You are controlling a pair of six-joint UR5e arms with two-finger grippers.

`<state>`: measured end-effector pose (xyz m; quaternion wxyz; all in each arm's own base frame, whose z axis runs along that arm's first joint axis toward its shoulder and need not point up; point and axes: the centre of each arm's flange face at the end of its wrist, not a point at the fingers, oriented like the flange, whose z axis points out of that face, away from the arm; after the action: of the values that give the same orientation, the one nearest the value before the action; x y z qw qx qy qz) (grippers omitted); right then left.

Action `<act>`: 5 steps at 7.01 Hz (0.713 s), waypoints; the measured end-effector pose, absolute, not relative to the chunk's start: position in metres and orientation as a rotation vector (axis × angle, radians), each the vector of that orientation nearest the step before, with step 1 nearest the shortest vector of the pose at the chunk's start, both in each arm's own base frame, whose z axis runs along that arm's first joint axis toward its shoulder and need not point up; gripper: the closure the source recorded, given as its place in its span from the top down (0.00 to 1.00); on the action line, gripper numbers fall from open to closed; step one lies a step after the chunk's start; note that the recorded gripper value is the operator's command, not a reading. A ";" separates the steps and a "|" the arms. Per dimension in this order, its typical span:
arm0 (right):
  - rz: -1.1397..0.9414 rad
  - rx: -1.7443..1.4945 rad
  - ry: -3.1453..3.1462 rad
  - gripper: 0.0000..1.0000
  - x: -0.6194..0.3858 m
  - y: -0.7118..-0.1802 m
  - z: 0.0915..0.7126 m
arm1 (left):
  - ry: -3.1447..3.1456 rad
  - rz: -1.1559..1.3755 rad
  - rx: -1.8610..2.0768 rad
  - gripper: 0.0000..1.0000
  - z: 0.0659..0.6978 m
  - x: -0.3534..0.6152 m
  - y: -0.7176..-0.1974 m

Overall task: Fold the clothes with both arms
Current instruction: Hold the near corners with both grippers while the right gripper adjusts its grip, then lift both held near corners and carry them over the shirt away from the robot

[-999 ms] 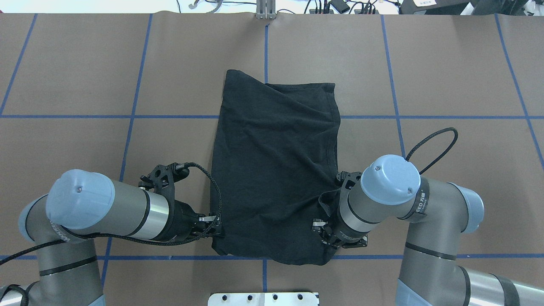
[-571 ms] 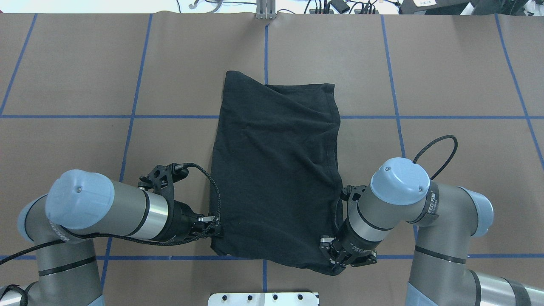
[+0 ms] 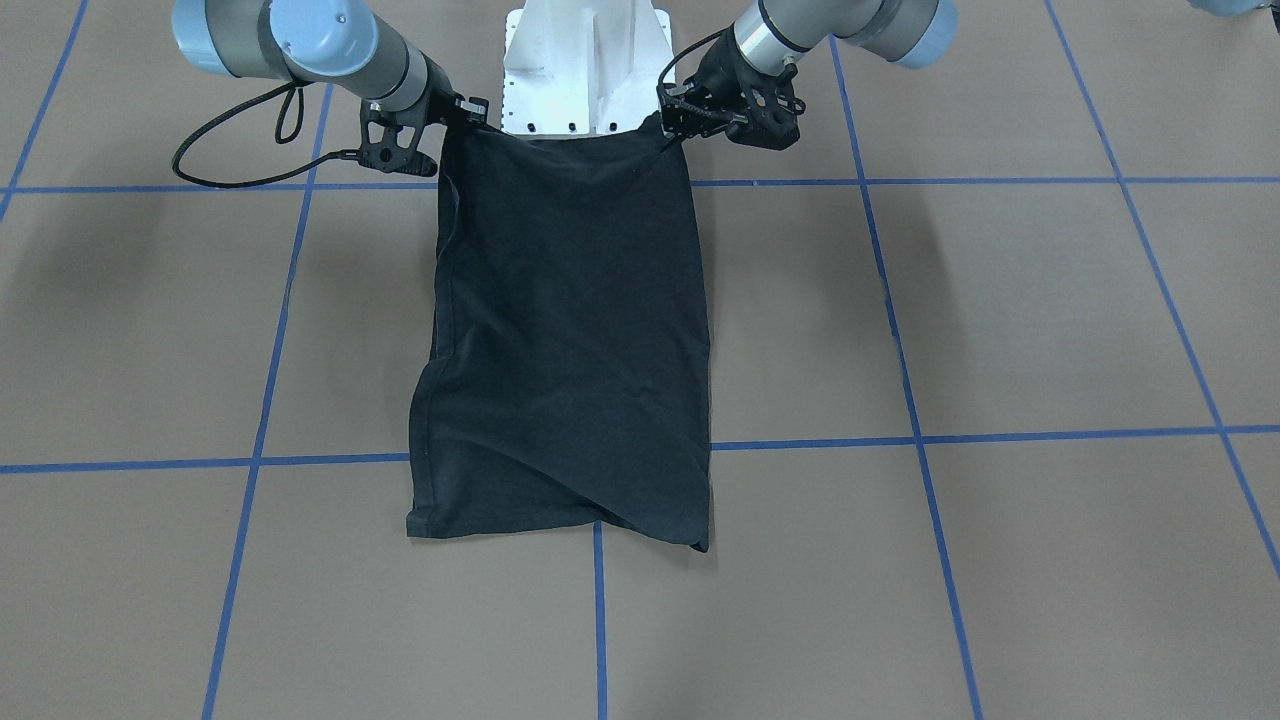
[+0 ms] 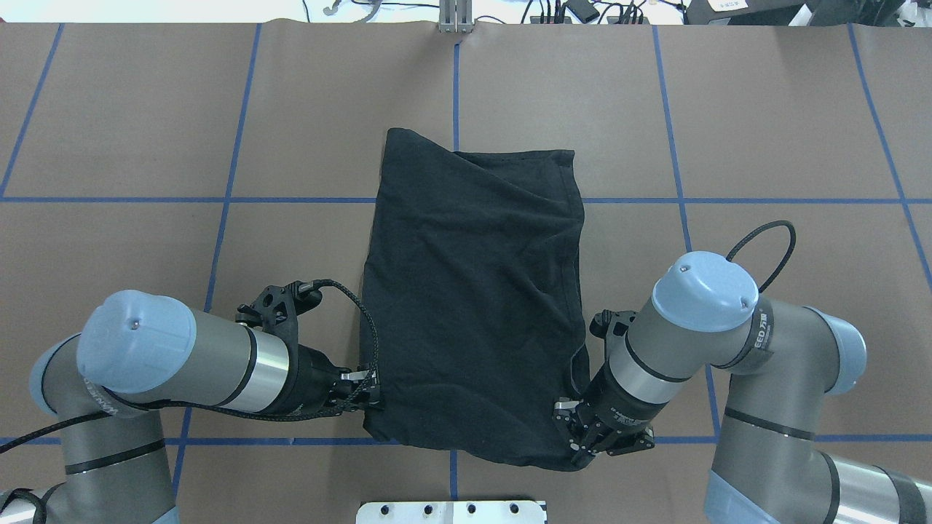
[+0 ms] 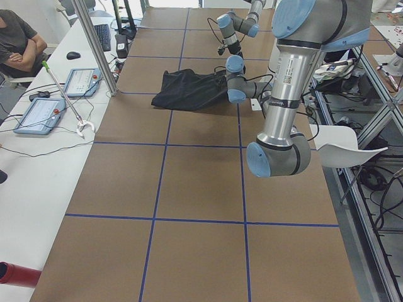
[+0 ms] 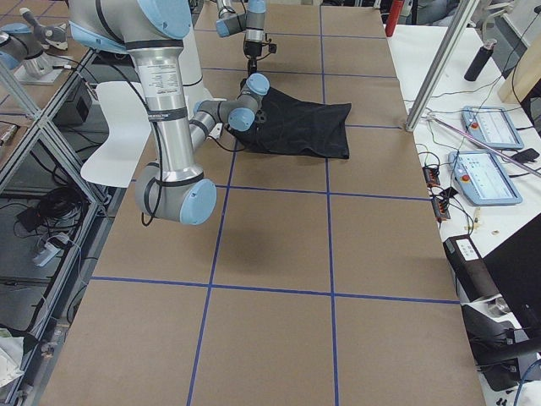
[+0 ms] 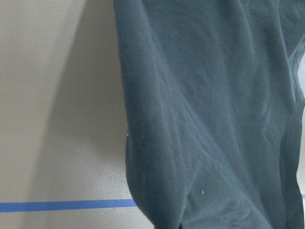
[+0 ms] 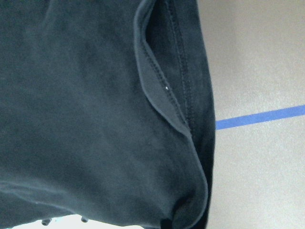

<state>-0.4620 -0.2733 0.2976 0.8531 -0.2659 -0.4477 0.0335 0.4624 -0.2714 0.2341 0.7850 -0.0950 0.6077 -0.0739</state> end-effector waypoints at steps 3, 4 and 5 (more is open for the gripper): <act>0.171 -0.531 -0.988 0.00 -0.425 -0.336 0.292 | 1.385 -0.204 -0.146 0.00 0.201 0.431 -0.305; 0.206 -0.509 -1.008 0.00 -0.418 -0.361 0.285 | 1.400 -0.245 -0.124 0.00 0.192 0.426 -0.327; 0.238 -0.487 -1.027 0.00 -0.414 -0.387 0.275 | 1.400 -0.299 -0.108 0.00 0.183 0.433 -0.358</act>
<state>-0.4138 -0.3872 0.2751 0.8362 -0.2300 -0.4850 0.1124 0.4329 -0.3581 0.1831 0.7533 -0.0493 0.6414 -0.1371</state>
